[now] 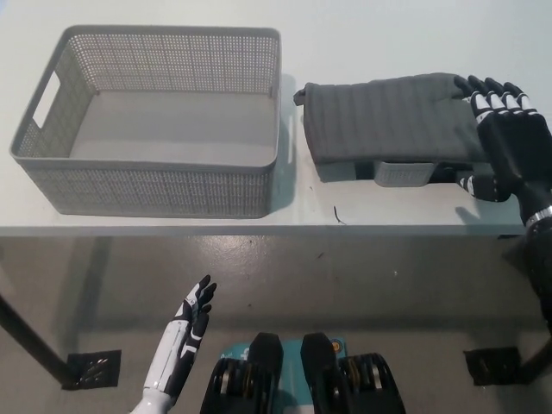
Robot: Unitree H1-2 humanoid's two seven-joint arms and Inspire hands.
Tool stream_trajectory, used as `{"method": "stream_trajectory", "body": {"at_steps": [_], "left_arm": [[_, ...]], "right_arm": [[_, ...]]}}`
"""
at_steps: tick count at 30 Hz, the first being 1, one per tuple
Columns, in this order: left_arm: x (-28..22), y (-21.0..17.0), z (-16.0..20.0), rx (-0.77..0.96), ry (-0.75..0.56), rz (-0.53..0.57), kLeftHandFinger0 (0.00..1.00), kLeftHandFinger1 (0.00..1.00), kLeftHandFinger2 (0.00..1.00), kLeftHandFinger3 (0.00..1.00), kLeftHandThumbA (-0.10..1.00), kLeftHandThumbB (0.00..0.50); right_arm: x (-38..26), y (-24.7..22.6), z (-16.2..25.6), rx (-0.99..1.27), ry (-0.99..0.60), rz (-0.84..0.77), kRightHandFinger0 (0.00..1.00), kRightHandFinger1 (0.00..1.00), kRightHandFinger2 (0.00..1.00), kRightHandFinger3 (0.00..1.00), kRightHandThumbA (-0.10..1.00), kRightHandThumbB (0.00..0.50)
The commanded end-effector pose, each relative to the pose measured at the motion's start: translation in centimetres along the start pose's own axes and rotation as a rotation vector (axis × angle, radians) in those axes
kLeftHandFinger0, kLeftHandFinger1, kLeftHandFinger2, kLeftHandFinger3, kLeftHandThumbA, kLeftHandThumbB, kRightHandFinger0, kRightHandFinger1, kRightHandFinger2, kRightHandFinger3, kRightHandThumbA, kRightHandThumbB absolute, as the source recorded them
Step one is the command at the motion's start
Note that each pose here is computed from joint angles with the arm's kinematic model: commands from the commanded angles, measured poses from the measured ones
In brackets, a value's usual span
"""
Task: Usethe right hand to pick up a oven gloves on top of a leveled container and place it into another larger container on the left side
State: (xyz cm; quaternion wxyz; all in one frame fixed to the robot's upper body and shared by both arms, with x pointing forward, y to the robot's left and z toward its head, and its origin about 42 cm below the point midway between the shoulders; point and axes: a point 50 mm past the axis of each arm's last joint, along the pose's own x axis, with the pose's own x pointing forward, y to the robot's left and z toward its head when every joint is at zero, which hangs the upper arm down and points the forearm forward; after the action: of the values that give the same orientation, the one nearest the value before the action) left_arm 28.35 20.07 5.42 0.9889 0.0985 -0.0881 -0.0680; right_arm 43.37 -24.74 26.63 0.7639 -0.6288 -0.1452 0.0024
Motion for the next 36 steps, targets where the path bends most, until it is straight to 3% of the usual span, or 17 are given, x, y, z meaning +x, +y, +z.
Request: {"method": "stream_trajectory", "body": {"at_steps": [1, 20, 26, 30, 36], "left_arm": [[0.5, 0.3, 0.6, -0.006, -0.055, 0.024, 1.0, 1.0, 1.0, 1.0, 1.0, 0.139], [0.1, 0.3, 0.4, -0.005, -0.047, 0.039, 1.0, 1.0, 1.0, 1.0, 1.0, 0.126], [0.0, 0.4, 0.4, -0.007, -0.047, 0.04, 1.0, 1.0, 1.0, 1.0, 1.0, 0.109], [0.2, 0.3, 0.4, -0.01, -0.046, 0.041, 1.0, 1.0, 1.0, 1.0, 1.0, 0.126], [0.2, 0.5, 0.5, -0.014, -0.05, 0.043, 1.0, 1.0, 1.0, 1.0, 1.0, 0.131]], "right_arm": [[2.1, -2.1, 0.4, -0.055, -0.001, -0.06, 1.0, 1.0, 1.0, 1.0, 1.0, 0.26], [6.2, 0.4, 1.1, -0.079, 0.031, 0.022, 1.0, 1.0, 1.0, 1.0, 1.0, 0.282], [7.5, 1.8, 1.4, -0.168, 0.037, 0.012, 1.0, 1.0, 1.0, 1.0, 1.0, 0.28], [8.5, 2.9, 0.5, -0.27, 0.049, 0.019, 1.0, 1.0, 1.0, 1.0, 1.0, 0.324], [9.8, 4.4, -1.5, -0.453, 0.109, 0.139, 1.0, 1.0, 1.0, 1.0, 1.0, 0.327]]}}
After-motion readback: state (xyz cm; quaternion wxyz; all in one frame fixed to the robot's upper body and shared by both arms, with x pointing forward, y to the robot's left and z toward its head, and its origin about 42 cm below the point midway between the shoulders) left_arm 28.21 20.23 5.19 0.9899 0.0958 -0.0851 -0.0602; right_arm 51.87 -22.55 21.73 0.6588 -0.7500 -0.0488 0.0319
